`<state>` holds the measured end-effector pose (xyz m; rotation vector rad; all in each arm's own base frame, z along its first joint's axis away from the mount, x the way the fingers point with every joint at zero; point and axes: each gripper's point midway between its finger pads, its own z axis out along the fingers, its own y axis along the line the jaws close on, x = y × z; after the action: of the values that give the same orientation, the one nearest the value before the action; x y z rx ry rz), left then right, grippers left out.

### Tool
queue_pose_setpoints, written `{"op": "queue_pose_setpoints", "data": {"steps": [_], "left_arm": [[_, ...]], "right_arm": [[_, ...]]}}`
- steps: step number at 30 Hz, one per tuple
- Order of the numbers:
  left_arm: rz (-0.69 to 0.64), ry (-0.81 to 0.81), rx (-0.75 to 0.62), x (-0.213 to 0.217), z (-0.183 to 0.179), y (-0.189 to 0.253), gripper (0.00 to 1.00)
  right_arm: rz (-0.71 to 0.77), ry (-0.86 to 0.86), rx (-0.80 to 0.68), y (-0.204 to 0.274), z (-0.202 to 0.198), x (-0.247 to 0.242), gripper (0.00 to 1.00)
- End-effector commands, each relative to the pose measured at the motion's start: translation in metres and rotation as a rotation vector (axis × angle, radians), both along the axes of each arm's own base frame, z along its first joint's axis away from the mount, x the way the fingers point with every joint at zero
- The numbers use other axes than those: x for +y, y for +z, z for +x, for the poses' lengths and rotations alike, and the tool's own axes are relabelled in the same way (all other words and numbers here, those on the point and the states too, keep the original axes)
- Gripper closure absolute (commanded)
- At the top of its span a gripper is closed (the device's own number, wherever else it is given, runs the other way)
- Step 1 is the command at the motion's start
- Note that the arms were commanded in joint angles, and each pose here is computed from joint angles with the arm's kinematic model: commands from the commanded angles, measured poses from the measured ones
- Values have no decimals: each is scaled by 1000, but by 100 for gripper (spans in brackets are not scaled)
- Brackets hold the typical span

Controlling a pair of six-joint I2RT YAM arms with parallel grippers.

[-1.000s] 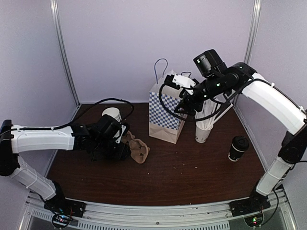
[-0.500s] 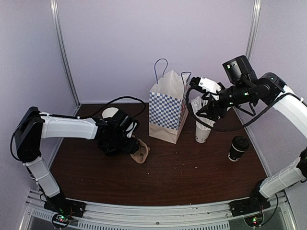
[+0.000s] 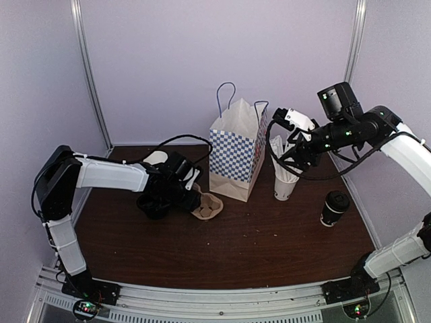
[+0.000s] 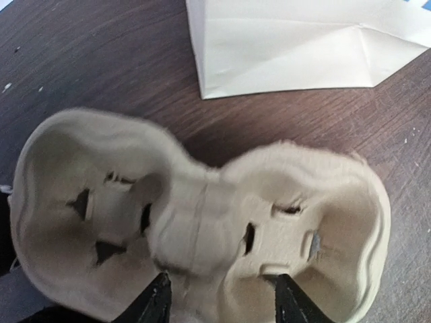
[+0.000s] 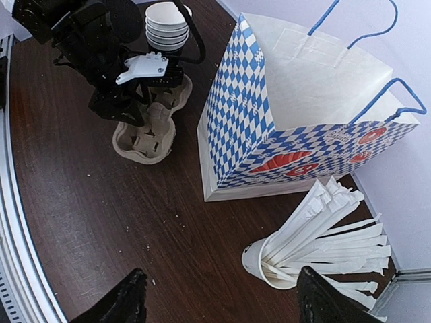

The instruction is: Pack the takeout coffee

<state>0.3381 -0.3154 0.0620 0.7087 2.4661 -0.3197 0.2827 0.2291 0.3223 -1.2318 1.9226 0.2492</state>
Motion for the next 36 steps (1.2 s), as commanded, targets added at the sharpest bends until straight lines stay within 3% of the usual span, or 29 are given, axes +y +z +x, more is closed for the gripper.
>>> {"op": "queue_pose_setpoints", "data": {"steps": [1, 15, 19, 23, 31, 36], "left_arm": [[-46, -48, -35, -21, 16, 9, 46], [-8, -28, -31, -28, 32, 18, 43], [11, -27, -5, -26, 39, 13, 35], [32, -40, 23, -24, 46, 2, 34], [0, -127, 86, -37, 41, -1, 43], [-39, -143, 86, -39, 35, 12, 57]], "right_arm": [[66, -7, 5, 8, -1, -1, 24], [118, -25, 25, 10, 0, -9, 24], [126, -31, 26, 10, -1, -11, 23], [134, -38, 32, 9, -1, -14, 23], [158, -51, 35, 11, -2, -20, 23], [168, -58, 39, 10, 0, -22, 23]]}}
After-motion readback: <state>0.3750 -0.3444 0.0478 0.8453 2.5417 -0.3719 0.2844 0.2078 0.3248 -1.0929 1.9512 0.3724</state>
